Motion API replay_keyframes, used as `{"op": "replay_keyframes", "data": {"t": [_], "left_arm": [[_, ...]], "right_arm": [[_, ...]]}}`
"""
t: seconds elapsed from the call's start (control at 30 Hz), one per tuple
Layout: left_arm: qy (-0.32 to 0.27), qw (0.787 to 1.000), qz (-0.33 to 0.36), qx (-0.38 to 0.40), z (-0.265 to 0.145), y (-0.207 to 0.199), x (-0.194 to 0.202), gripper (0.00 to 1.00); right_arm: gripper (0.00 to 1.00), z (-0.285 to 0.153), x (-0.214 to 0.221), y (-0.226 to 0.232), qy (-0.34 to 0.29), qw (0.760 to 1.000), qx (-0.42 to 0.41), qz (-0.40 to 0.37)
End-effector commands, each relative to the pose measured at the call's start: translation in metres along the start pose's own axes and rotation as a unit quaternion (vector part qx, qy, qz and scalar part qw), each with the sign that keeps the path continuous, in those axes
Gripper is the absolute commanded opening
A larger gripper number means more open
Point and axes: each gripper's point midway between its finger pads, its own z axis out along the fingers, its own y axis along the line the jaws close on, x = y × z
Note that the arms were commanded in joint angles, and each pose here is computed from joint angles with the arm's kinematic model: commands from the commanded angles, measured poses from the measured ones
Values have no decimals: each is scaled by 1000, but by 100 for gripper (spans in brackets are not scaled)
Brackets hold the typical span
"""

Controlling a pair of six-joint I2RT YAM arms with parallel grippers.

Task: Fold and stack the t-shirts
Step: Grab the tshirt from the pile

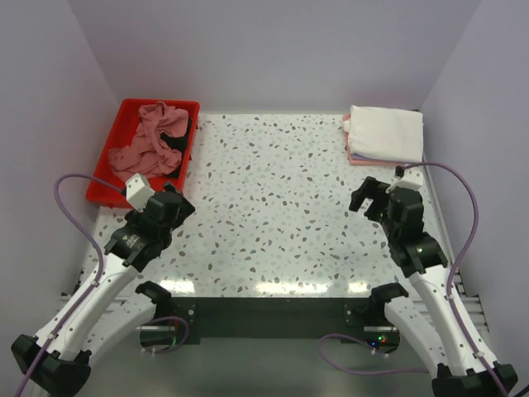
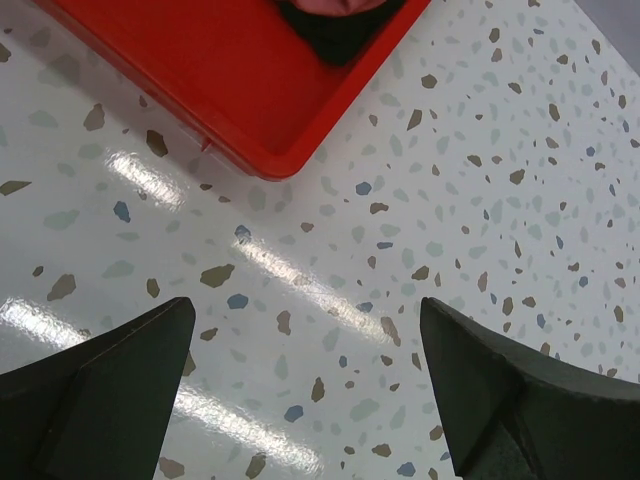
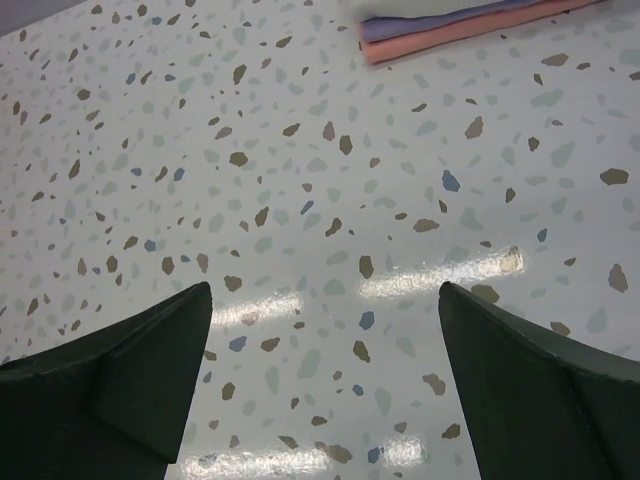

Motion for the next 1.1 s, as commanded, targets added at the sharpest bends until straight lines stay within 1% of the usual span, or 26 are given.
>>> {"op": "replay_keyframes", "data": {"t": [0.0, 0.1, 0.17, 0.23, 0.33, 0.37, 0.4, 0.47, 0.5, 0.57, 0.6, 0.7, 0.73, 0.77, 0.8, 0.83, 0.87, 0.9, 0.97, 1.0, 1.03, 1.07], "left_arm": [[-15, 1000, -7, -4, 1, 0, -7, 100], [-11, 1000, -14, 11, 3, -12, -8, 100], [-13, 1000, 0, 23, 3, -21, -12, 100], [-27, 1000, -6, 15, 9, -23, -15, 100], [-32, 999, -13, 14, 21, -32, -14, 100], [-31, 999, -11, 15, 24, -36, -16, 100], [-29, 999, 5, 16, 30, -45, -17, 100], [-33, 999, 14, 2, 39, -47, -20, 100], [-36, 999, 12, -17, 48, -46, -27, 100], [-23, 999, 14, -18, 56, -49, -33, 100], [-25, 999, 24, -21, 64, -50, -43, 100], [-36, 998, 15, -40, 84, -43, -61, 100], [-31, 999, 13, -33, 89, -44, -62, 100], [-35, 999, 6, -34, 96, -39, -70, 100], [-39, 999, 11, -22, 105, -44, -77, 100], [-21, 1000, 10, -3, 110, -49, -76, 100], [-24, 1000, 1, -13, 119, -39, -86, 100], [-25, 1000, 0, -16, 129, -39, -91, 100], [-35, 999, -5, -22, 144, -34, -104, 100], [-48, 999, 14, -7, 159, -38, -116, 100], [-51, 998, 23, 6, 166, -41, -123, 100], [-60, 998, 28, 10, 182, -41, -138, 100]], "right_arm": [[99, -3, -14, 4, -28, 999, -6, 19], [99, -3, -12, 11, -31, 999, -29, 22], [99, -4, -13, 13, -32, 999, -36, 14], [99, -3, -11, 13, -33, 999, -39, 16], [99, 0, -3, 17, -25, 998, -55, 11], [99, 0, -2, 16, -21, 998, -53, 6], [99, 0, -1, 14, -18, 999, -47, 5], [99, 3, 5, 16, -12, 999, -51, 12], [99, 4, 4, 23, -13, 997, -71, 12], [99, 3, 3, 24, -11, 997, -73, 4], [99, 4, 4, 23, -5, 998, -69, 2], [99, 7, 14, 26, 15, 997, -77, 3], [99, 7, 17, 32, 21, 995, -96, 3], [99, 8, 18, 34, 23, 995, -100, 0], [99, 8, 19, 34, 27, 995, -100, -2], [99, 9, 23, 32, 37, 995, -94, -5], [99, 10, 22, 31, 38, 995, -90, -5], [99, 11, 25, 30, 45, 995, -87, -3], [99, 14, 32, 37, 56, 993, -106, -2], [99, 15, 32, 38, 58, 993, -107, -2], [99, 17, 32, 38, 62, 993, -105, -6], [99, 17, 33, 38, 66, 992, -104, -8]]}}
